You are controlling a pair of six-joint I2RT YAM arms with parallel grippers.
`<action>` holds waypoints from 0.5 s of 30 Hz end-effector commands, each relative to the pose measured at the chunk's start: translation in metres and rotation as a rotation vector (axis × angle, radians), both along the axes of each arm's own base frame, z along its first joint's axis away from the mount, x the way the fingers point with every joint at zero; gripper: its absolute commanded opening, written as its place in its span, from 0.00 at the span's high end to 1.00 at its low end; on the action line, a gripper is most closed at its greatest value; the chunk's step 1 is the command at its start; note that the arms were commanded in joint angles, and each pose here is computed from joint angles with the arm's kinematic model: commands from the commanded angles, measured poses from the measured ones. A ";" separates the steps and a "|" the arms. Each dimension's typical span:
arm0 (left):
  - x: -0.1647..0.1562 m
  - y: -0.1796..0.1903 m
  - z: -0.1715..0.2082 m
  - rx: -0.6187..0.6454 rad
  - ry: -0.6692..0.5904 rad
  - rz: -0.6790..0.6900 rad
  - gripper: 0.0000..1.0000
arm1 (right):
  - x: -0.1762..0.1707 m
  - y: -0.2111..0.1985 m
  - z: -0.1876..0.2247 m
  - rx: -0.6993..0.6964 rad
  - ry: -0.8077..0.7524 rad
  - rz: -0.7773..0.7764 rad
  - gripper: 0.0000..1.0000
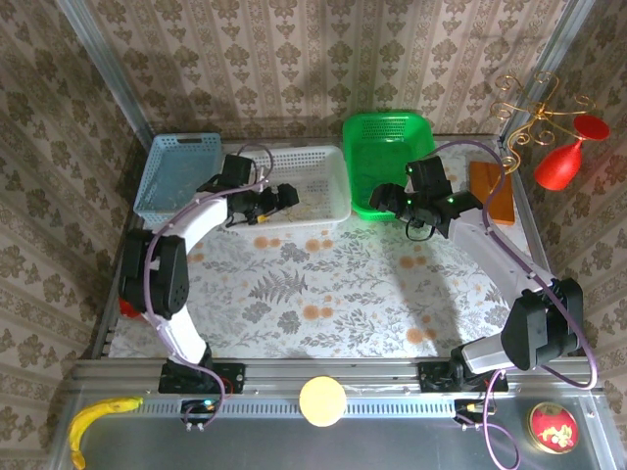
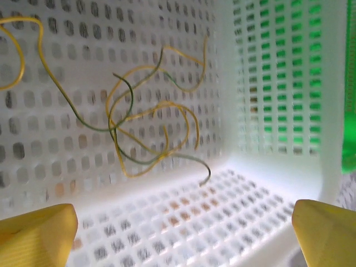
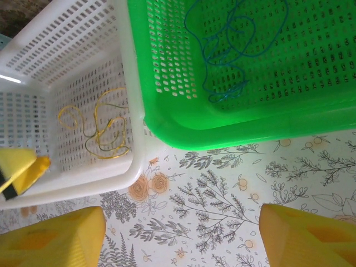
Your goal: Untangle the cables
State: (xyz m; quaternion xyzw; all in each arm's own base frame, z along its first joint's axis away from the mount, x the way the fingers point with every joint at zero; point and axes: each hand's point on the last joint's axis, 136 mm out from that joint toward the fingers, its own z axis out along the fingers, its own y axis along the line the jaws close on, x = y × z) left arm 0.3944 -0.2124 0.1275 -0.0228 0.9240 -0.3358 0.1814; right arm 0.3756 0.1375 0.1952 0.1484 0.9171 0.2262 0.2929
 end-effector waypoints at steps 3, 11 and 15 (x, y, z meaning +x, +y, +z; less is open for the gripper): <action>-0.034 0.017 0.015 -0.028 0.029 -0.031 0.00 | 0.005 0.000 -0.012 0.011 0.035 -0.021 0.26; -0.003 0.060 0.054 -0.040 -0.089 0.118 0.00 | 0.017 0.005 -0.014 0.018 0.041 -0.014 0.26; 0.013 0.095 0.080 0.017 -0.185 0.215 0.00 | 0.019 0.006 -0.013 0.011 0.039 -0.007 0.25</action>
